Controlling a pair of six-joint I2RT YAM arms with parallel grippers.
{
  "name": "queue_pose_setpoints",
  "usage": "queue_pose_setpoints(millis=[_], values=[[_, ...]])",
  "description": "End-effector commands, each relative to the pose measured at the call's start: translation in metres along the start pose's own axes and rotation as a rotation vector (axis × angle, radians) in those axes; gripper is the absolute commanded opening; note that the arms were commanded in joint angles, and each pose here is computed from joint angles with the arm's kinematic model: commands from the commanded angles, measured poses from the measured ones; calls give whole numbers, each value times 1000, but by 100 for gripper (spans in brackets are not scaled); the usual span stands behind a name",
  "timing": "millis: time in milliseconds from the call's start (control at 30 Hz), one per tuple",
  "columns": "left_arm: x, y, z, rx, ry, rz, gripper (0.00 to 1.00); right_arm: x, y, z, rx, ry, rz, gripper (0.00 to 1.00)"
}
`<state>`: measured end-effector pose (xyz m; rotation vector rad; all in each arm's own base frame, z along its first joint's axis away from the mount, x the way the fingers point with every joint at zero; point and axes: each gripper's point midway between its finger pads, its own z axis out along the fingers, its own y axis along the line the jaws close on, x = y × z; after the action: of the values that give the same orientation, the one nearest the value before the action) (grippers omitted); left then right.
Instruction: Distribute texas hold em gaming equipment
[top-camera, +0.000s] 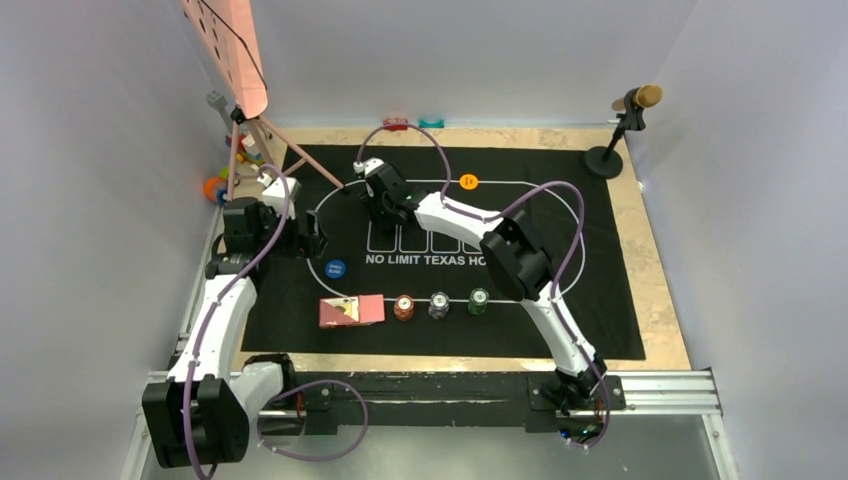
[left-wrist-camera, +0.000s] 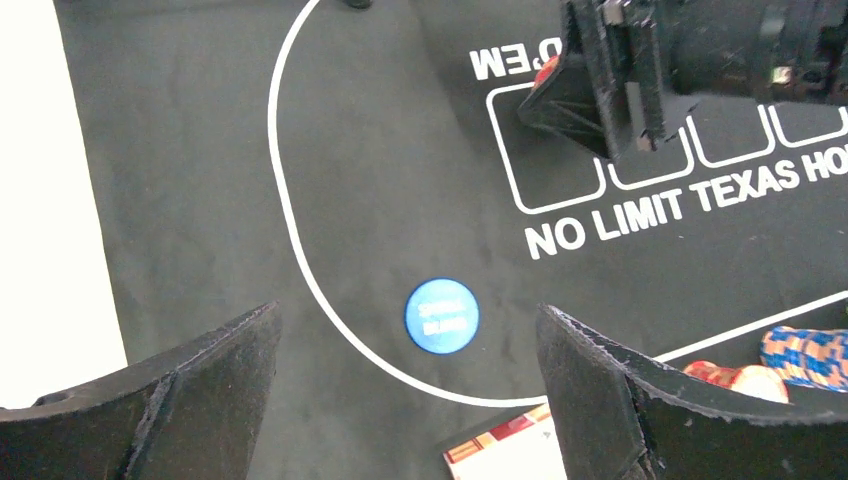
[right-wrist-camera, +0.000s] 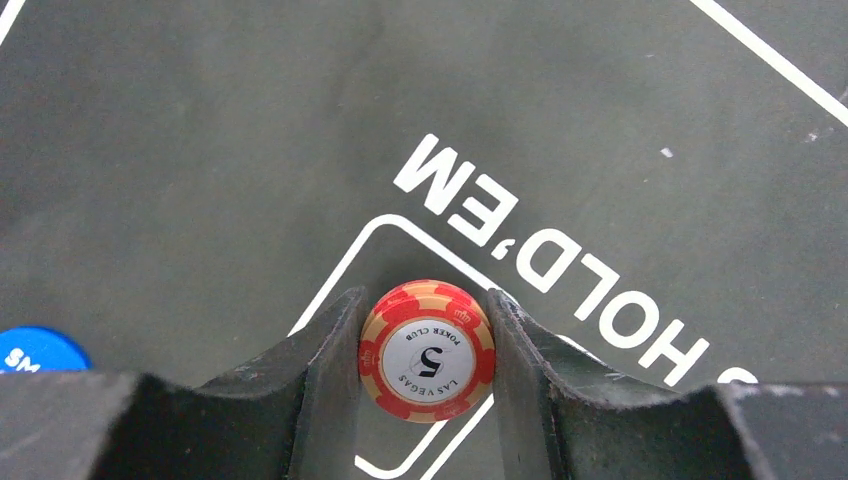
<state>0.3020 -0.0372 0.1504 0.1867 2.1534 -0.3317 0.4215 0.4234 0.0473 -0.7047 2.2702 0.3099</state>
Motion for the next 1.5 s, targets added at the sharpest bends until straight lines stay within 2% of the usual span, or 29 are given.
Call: queue_pose_setpoints(millis=[0, 200, 300, 433, 900, 1100, 1167, 1333, 1467], values=[[-26, 16, 6, -58, -83, 74, 100, -36, -8, -7, 3, -74, 70, 0], [-30, 15, 1, -67, -129, 70, 100, -33, -6, 4, -2, -45, 68, 0], [-33, 9, -1, -52, -164, 29, 100, -35, -6, 8, 1, -41, 75, 0], [-35, 7, 0, -50, -154, -27, 100, -33, -5, 10, -1, -32, 78, 0], [-14, 4, 9, -15, -153, 85, 100, -32, -3, 7, -12, -23, 80, 0], [-10, 4, 13, -5, -148, 82, 100, -25, 0, 0, -32, -18, 84, 39], [-10, 4, 13, -3, -149, 82, 100, -27, 1, -4, -43, -29, 81, 46], [-9, 5, 13, -10, -149, 77, 100, -27, 12, -10, -90, -31, 78, 46], [-10, 9, 13, -33, -149, 76, 100, -21, 42, -16, -132, -24, 38, 36]])
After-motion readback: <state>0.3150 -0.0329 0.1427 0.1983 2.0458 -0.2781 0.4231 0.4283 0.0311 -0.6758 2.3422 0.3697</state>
